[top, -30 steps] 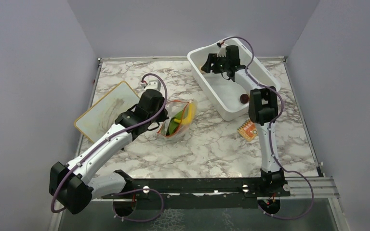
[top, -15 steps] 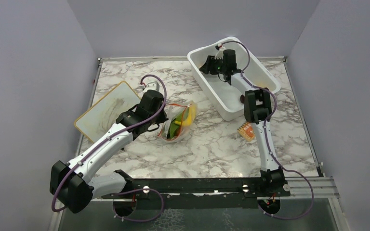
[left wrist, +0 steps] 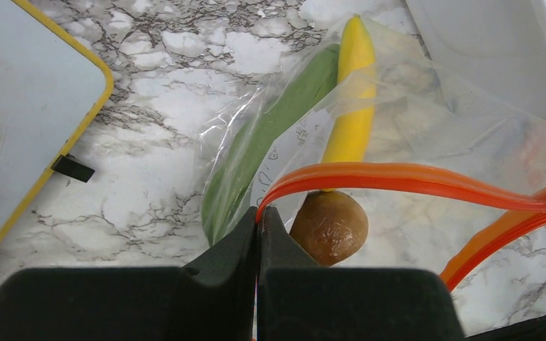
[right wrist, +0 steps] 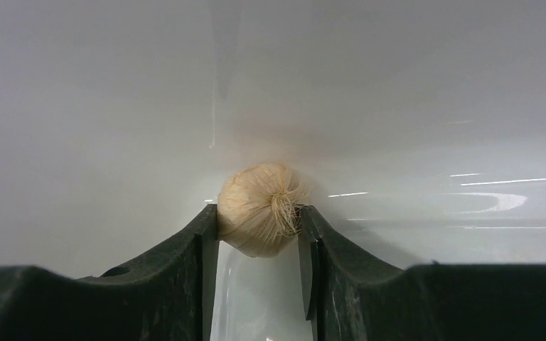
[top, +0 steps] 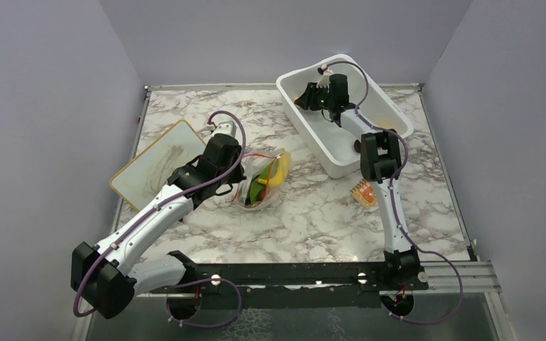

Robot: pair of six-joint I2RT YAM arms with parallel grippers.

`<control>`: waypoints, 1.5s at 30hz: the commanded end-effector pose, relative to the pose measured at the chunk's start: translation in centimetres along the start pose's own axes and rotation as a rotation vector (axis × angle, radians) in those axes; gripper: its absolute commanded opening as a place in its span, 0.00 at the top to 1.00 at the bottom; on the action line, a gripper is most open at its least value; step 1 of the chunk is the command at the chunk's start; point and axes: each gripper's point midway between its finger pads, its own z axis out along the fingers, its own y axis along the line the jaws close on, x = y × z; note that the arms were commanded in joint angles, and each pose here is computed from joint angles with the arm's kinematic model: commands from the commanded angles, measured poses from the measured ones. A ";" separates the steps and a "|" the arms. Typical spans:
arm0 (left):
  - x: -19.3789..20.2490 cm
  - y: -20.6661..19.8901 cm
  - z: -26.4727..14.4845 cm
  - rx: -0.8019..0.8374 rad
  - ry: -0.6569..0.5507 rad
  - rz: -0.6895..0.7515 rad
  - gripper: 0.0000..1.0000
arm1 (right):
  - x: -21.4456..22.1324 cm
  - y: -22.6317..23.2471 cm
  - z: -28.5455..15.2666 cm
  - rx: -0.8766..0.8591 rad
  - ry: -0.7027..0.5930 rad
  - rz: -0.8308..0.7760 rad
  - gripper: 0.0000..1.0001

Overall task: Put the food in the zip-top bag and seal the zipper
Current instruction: Pick up the fake vegetable from the bin, then place the fake vegetable in the zipper food storage bag.

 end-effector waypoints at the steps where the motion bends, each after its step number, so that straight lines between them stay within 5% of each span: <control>1: -0.8 0.1 0.0 0.018 -0.028 0.135 1.00 | -5.4 2.8 -2.4 -0.028 -0.071 -0.064 0.74; 12: -1.8 -1.4 1.0 0.115 -0.108 0.279 1.00 | -8.9 5.2 -9.1 0.083 -0.042 -0.106 0.77; 16: -1.8 -4.6 0.6 0.271 -0.065 0.321 1.00 | -9.0 7.2 -13.2 0.105 -0.027 -0.046 0.77; 28: -2.7 -8.7 -1.9 0.450 -0.026 0.201 1.00 | -10.7 17.4 -26.5 -0.012 -0.025 -0.074 0.77; 38: -3.4 -10.3 -2.7 0.491 -0.006 0.089 1.00 | -8.0 27.6 -33.9 -0.221 -0.040 -0.153 0.77; 45: -2.9 -10.8 -2.1 0.504 0.031 0.057 1.00 | -1.5 31.6 -35.5 -0.338 0.074 -0.125 0.76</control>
